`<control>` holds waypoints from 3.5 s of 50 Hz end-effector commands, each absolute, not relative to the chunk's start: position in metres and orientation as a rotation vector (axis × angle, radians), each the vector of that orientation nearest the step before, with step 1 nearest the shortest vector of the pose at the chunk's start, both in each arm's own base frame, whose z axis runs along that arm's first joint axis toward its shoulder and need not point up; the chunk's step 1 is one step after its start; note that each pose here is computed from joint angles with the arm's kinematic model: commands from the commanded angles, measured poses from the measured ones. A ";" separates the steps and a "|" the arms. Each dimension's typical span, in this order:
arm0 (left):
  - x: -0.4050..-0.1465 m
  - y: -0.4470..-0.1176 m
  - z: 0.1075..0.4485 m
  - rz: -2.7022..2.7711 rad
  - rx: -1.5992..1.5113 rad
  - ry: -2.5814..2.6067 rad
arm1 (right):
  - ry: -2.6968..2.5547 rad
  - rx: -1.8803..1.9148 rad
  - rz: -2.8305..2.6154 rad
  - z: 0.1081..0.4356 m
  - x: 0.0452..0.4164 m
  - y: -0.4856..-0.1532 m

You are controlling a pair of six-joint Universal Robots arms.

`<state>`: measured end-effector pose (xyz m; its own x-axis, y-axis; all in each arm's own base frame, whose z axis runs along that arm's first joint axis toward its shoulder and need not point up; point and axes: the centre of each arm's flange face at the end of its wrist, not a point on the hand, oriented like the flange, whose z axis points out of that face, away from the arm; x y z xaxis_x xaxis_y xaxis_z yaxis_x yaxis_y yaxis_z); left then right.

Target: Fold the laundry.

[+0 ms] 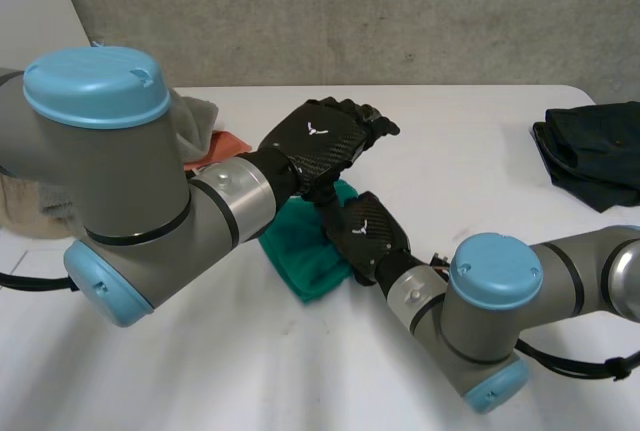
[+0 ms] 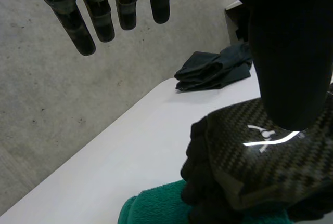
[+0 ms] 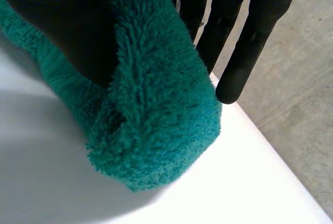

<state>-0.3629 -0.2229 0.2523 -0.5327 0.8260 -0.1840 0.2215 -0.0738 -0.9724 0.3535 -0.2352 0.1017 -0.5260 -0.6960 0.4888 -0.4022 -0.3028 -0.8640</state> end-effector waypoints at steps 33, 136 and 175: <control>-0.353 -0.247 0.292 1.805 -1.055 -1.657 | 1.417 -0.658 -2.820 0.216 0.118 -0.543; -0.222 -0.445 0.244 2.596 -1.031 -1.996 | 1.911 -1.315 -2.132 0.175 0.203 -0.311; -0.372 -0.215 0.237 1.905 -1.044 -1.890 | 2.194 -0.948 -1.895 0.207 0.193 -0.296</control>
